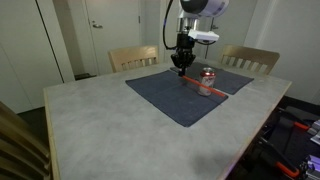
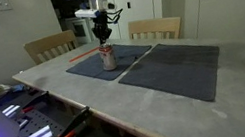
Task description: Put the red straw in the can
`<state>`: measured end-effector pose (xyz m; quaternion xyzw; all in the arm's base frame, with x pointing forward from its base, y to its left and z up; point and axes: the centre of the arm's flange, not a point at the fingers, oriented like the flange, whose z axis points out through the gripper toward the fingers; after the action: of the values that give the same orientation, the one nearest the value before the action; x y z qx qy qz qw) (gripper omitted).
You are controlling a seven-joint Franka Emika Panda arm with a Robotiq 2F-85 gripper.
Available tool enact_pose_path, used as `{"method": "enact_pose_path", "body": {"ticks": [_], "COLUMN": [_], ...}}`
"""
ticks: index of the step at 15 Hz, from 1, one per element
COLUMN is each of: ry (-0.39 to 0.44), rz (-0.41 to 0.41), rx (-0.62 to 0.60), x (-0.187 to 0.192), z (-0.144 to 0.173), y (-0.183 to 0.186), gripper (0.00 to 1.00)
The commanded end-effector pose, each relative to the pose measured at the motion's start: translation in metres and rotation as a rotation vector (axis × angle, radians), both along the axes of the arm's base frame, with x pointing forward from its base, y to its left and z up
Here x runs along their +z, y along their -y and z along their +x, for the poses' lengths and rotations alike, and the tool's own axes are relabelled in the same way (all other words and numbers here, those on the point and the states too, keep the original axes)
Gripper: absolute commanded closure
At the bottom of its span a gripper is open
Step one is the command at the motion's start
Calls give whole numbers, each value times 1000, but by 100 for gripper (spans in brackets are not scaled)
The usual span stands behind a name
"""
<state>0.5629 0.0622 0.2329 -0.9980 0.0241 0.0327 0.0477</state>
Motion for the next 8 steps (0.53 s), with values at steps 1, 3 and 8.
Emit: {"method": "enact_pose_path", "body": {"ticks": [1, 3, 8], "ry": [18, 49, 122], "rz": [-8, 4, 20], "rx": [-31, -67, -112], "x": [30, 44, 83], "z": [-3, -1, -1], "y": [-1, 2, 8], "gripper": [98, 98, 98]}}
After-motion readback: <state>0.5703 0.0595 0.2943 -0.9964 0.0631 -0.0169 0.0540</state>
